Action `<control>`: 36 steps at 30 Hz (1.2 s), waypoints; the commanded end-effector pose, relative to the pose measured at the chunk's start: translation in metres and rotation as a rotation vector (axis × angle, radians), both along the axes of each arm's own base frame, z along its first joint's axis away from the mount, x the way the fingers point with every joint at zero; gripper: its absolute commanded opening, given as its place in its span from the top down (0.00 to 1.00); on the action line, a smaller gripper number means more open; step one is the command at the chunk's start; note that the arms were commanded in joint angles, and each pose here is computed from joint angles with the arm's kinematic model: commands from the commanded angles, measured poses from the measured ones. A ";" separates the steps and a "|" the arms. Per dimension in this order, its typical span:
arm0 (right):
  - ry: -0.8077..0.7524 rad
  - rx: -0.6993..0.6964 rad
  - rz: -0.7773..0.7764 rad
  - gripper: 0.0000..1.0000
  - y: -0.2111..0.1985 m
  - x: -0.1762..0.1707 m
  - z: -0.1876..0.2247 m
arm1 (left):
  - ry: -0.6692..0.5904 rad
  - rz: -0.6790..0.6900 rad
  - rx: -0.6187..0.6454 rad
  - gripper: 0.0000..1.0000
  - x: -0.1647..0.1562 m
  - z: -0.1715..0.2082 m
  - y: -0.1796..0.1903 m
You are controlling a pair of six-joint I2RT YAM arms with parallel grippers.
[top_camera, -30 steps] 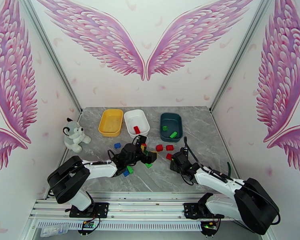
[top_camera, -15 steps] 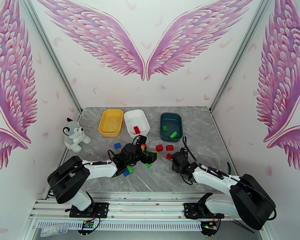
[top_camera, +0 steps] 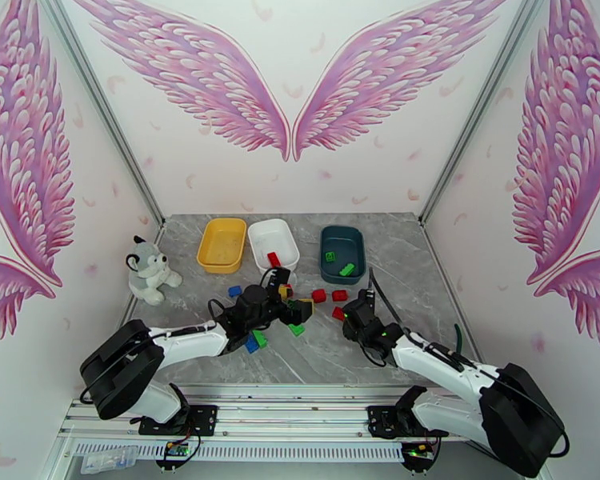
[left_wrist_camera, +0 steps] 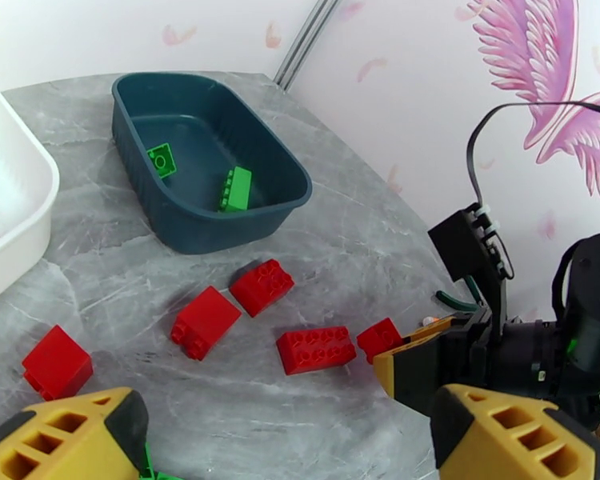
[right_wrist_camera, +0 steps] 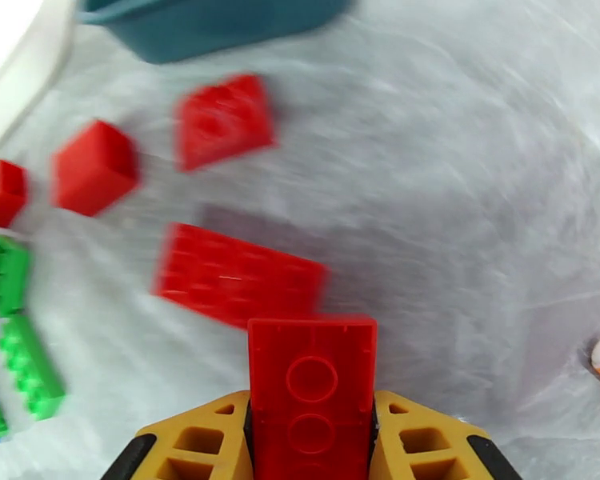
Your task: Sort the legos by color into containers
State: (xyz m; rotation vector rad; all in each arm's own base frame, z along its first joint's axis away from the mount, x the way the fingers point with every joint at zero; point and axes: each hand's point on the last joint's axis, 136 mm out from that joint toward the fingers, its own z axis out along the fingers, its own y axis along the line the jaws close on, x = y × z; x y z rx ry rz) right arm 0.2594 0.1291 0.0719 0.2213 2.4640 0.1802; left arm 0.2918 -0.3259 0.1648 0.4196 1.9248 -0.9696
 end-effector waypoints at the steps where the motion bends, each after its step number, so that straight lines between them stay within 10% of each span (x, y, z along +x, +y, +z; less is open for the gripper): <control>1: -0.048 0.031 0.111 0.74 0.036 0.008 0.032 | 0.015 0.068 0.041 0.01 0.005 -0.007 0.025; 16: -0.118 0.062 0.348 0.74 0.192 0.121 0.088 | 0.146 0.306 0.005 0.01 0.033 -0.039 0.112; 36: -0.097 0.015 0.323 0.53 0.235 0.225 0.061 | 0.113 0.359 -0.009 0.01 0.026 -0.030 0.141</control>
